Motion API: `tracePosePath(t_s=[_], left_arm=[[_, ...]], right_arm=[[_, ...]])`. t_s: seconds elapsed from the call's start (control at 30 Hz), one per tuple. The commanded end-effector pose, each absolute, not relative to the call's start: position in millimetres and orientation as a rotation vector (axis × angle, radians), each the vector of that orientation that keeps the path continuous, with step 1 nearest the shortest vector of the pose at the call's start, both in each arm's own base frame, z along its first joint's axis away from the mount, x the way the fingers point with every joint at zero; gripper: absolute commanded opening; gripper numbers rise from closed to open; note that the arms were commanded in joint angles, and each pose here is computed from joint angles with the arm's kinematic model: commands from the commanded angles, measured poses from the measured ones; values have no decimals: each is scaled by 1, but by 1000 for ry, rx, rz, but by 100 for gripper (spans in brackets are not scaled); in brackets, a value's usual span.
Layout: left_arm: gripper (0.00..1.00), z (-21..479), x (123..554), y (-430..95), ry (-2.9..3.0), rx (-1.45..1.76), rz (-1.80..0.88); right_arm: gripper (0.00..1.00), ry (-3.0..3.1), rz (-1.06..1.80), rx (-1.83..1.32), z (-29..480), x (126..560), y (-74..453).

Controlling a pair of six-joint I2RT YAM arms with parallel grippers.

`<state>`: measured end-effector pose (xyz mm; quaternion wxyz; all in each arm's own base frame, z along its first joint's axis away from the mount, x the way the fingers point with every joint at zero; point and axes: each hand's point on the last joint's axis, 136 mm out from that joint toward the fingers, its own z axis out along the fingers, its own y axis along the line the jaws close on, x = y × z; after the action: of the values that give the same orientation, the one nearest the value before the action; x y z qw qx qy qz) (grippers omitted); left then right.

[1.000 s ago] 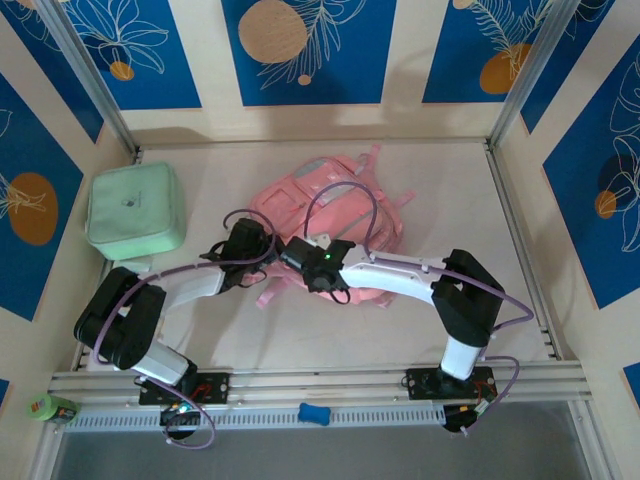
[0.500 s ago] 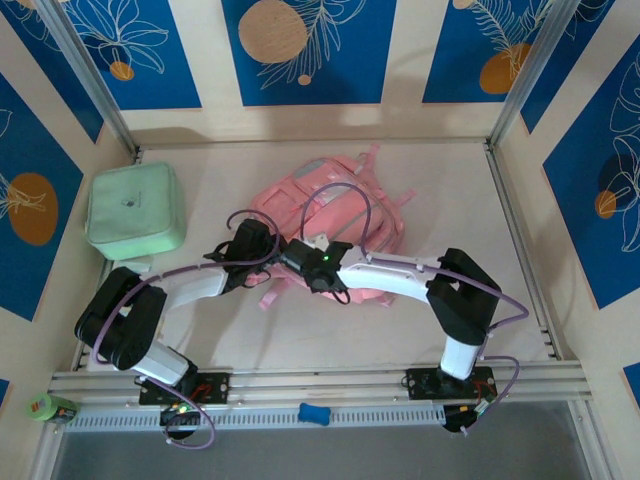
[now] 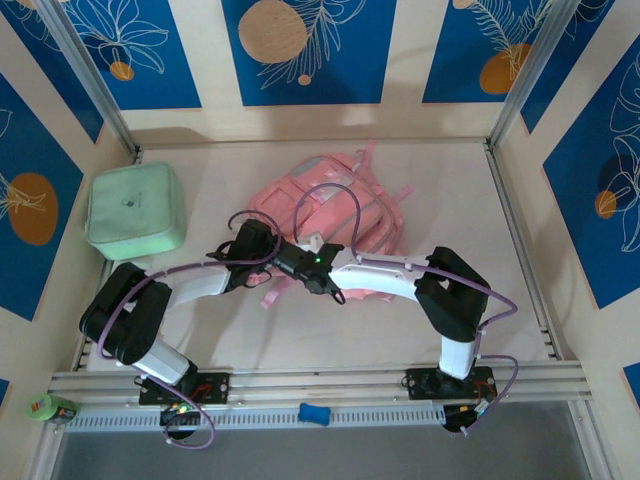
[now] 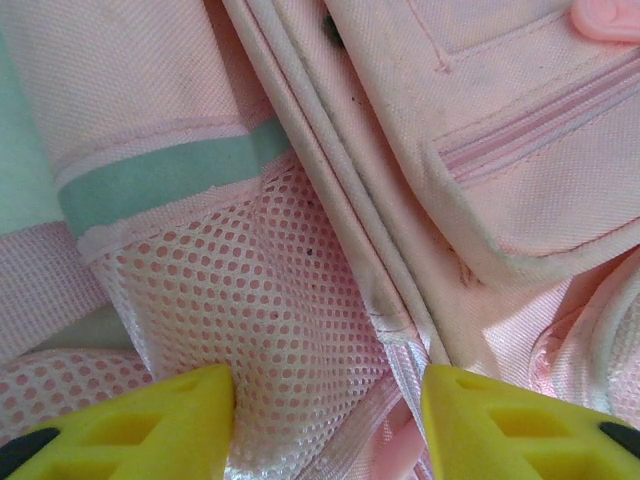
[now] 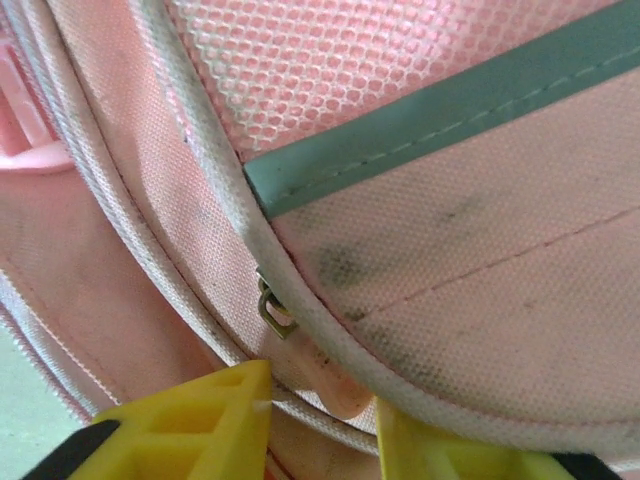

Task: Pack the student bag
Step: Zip the student bag at the center of the table.

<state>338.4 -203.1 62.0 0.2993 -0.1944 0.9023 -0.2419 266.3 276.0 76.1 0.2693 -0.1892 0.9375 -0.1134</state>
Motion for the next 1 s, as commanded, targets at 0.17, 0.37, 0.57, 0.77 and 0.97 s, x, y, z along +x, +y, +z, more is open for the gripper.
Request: tracePosePath(t_s=[0.17, 0.37, 0.57, 0.77, 0.97], left_arm=[[51, 59, 339, -213, 2414, -519, -657], [51, 57, 342, -217, 2409, -528, -667], [51, 43, 353, -206, 2424, -568, -590], [48, 36, 367, -195, 2429, -574, -525], [48, 45, 386, -163, 2415, -552, -438]], right_arm=[[21, 2467, -332, -489, 82, 284, 283], [12, 2480, -297, -509, 79, 280, 286], [3, 2523, -292, -482, 87, 265, 280], [0, 2595, -289, -385, 89, 246, 258], [0, 2634, -126, -411, 99, 235, 249]])
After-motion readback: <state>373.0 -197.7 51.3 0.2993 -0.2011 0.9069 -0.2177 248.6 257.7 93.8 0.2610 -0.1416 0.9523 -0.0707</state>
